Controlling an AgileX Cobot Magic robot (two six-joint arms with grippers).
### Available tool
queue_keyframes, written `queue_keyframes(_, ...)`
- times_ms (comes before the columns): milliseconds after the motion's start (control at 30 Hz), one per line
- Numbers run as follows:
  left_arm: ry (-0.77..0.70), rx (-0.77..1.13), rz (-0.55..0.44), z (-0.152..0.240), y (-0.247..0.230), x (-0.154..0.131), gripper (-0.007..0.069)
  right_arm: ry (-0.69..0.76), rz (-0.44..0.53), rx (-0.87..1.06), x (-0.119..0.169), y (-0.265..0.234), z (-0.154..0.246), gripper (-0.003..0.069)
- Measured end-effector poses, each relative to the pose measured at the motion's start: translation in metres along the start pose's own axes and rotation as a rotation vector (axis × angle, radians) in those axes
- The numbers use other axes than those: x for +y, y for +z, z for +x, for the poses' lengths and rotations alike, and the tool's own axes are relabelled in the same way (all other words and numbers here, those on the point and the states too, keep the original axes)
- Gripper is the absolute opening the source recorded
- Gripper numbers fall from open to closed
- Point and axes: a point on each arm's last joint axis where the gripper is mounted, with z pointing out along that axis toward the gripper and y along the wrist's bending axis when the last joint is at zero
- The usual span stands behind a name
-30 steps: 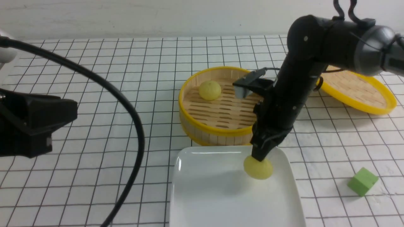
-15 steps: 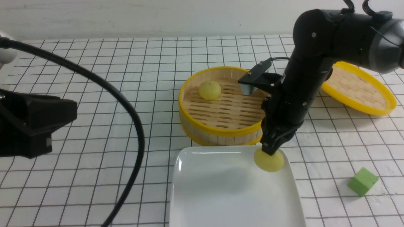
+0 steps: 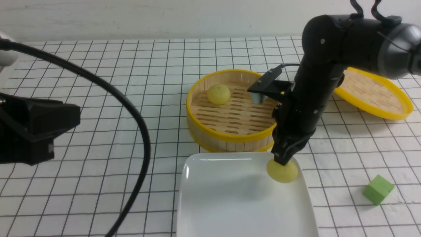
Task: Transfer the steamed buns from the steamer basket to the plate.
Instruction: Use the right arm to put the steamed stuffed bun into the plate
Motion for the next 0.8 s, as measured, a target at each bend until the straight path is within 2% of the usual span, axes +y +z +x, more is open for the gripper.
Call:
queue_keyframes(367, 0.002, 0.001, -0.002, 0.0001, 0.0, 0.0001, 0.0241, 0.008, -0.01, 0.022, -0.004, 0.0119, -0.001, 0.0011)
queue_keyframes(500, 0.002, 0.001, -0.002, 0.0001, 0.0, 0.0001, 0.0241, 0.008, -0.01, 0.022, -0.004, 0.0119, -0.001, 0.0034)
queue_keyframes(567, 0.002, 0.001, -0.002, 0.0001, 0.0, 0.0001, 0.0241, 0.008, -0.01, 0.022, -0.004, 0.0119, -0.001, 0.0081)
queue_keyframes(733, 0.002, 0.001, -0.002, 0.0001, 0.0, 0.0001, 0.0241, 0.011, -0.008, 0.023, -0.0042, 0.0119, -0.0008, 0.0283)
queue_keyframes(800, 0.002, 0.001, -0.002, 0.0001, 0.0, 0.0001, 0.0241, 0.01, -0.001, 0.027, -0.0048, 0.0119, -0.0005, 0.0336)
